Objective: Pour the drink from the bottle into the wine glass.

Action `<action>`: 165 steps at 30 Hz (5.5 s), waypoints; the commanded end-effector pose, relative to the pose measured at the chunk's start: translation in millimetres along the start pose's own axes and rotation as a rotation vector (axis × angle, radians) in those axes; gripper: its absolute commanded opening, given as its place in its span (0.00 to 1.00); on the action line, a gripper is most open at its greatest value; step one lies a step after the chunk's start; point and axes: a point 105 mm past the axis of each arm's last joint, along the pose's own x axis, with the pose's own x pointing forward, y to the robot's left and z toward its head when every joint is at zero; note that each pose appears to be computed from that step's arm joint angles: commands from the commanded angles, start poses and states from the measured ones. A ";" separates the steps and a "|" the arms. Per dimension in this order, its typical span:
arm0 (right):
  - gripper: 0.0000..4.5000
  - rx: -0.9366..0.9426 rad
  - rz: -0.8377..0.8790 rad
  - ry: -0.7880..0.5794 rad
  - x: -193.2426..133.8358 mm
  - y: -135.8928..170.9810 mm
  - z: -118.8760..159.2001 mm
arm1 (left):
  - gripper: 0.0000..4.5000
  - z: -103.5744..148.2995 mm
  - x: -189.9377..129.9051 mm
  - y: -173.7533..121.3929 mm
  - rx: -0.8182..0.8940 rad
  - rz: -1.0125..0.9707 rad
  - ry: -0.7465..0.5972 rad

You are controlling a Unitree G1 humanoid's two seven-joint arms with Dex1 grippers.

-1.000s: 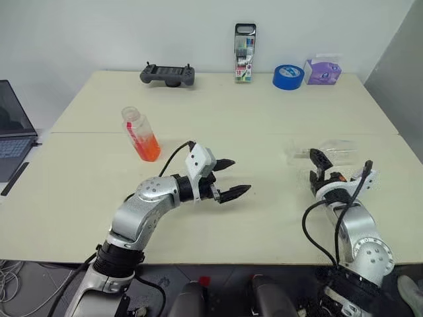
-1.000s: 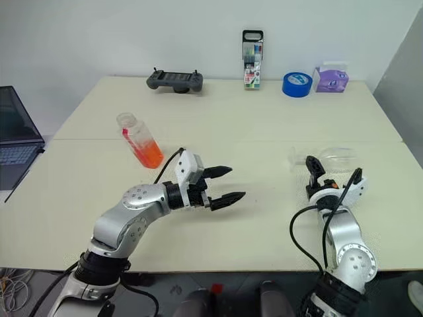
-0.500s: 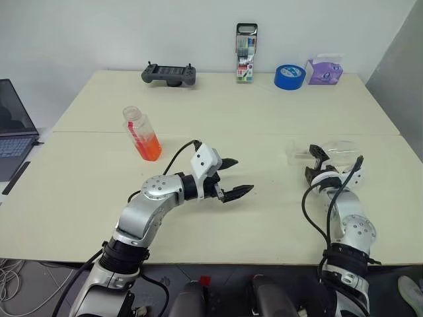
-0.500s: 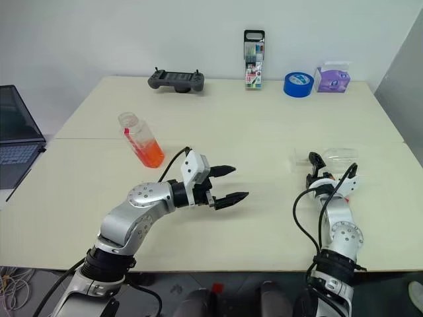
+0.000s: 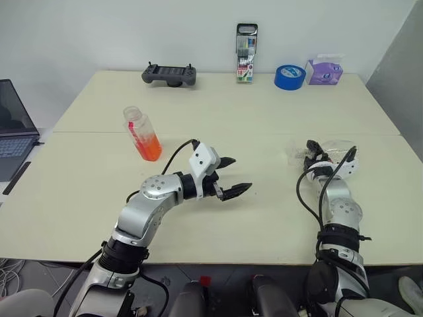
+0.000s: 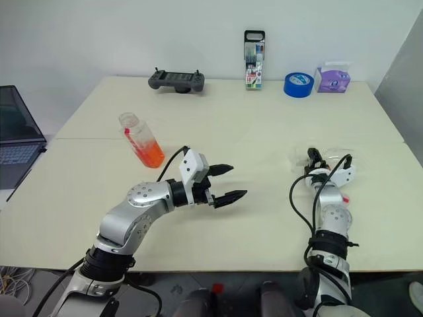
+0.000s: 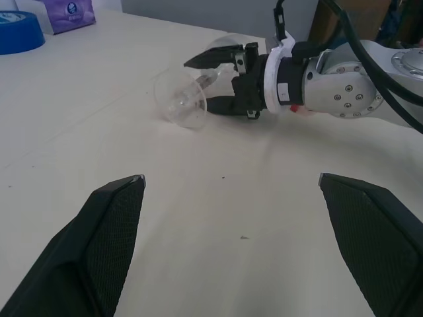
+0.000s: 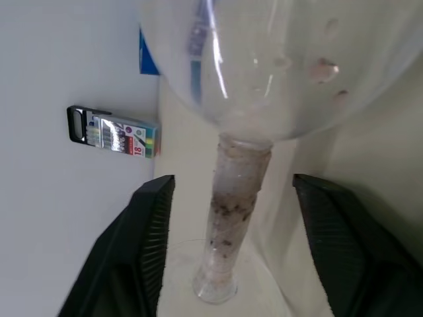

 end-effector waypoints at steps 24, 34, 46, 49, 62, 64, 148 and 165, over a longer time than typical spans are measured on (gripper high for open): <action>0.04 -1.325 0.769 0.092 -31.6 103.4 -189.5 | 1.00 14.6 -125.5 38.6 -0.039 0.400 0.007; 0.04 -1.399 0.652 0.161 -15.7 41.6 -195.8 | 1.00 4.6 -139.9 26.9 -0.119 0.450 0.037; 0.04 -1.465 0.636 0.219 -18.9 17.4 -192.9 | 1.00 4.3 -128.5 38.9 -0.106 0.448 0.035; 0.20 -1.462 0.618 0.213 -17.3 17.0 -188.6 | 1.00 1.9 -130.2 44.6 -0.091 0.470 0.046; 0.99 -1.489 0.701 0.245 -32.4 28.3 -177.8 | 1.00 -24.1 -161.6 72.6 -0.137 0.688 0.018; 0.99 -1.511 0.716 0.248 -41.2 33.3 -166.8 | 1.00 -30.4 -168.5 77.5 -0.132 0.746 0.009; 1.00 -1.532 0.953 0.731 -152.5 233.8 -105.4 | 0.81 8.4 -146.7 189.6 0.069 0.859 -0.226; 1.00 -1.608 0.953 0.436 -152.0 189.4 -48.9 | 0.39 91.7 -103.5 177.6 0.398 0.669 -0.205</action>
